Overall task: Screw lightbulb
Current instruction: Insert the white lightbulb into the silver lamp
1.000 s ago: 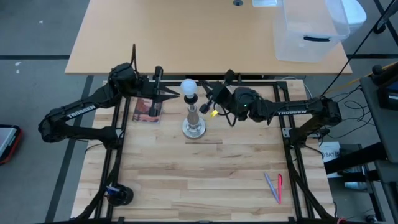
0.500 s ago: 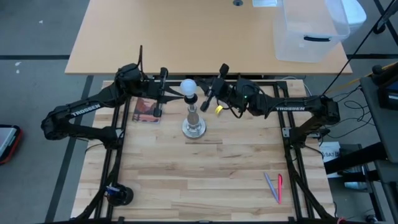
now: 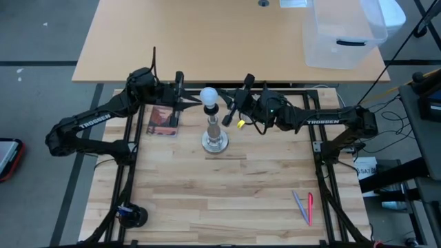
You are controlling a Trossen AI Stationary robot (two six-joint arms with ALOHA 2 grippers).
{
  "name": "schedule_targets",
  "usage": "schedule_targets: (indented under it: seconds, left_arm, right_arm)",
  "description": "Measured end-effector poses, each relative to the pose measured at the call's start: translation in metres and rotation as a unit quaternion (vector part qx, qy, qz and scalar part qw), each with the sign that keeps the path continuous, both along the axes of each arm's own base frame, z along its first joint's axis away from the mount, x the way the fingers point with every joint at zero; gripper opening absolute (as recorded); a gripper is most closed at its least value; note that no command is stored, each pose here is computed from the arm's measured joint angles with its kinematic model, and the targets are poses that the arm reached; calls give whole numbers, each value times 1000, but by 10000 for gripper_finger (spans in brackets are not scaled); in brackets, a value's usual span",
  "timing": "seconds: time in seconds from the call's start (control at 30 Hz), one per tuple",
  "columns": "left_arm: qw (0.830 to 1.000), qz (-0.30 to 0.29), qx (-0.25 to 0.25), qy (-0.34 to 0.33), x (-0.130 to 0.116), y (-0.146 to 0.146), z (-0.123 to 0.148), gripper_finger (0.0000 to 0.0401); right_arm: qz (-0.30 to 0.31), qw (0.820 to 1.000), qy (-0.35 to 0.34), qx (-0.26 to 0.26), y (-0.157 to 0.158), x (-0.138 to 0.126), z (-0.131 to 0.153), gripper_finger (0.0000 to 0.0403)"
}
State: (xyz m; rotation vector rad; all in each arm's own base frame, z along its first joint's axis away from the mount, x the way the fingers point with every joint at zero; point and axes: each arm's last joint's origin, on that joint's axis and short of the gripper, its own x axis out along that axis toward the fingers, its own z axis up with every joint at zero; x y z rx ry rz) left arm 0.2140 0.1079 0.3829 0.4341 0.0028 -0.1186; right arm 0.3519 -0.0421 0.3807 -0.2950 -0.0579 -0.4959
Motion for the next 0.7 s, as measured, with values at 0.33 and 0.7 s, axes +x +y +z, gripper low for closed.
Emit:
schedule_targets:
  seconds: [0.33,0.7]
  left_arm:
    - [1000,27,-4,9,7,9,-6,29]
    - [998,62,-24,16,-1,24,-8,29]
  right_arm:
    - [-13,1000,24,9,19,1,-5,0]
    - [-48,997,53,19,33,2,-13,0]
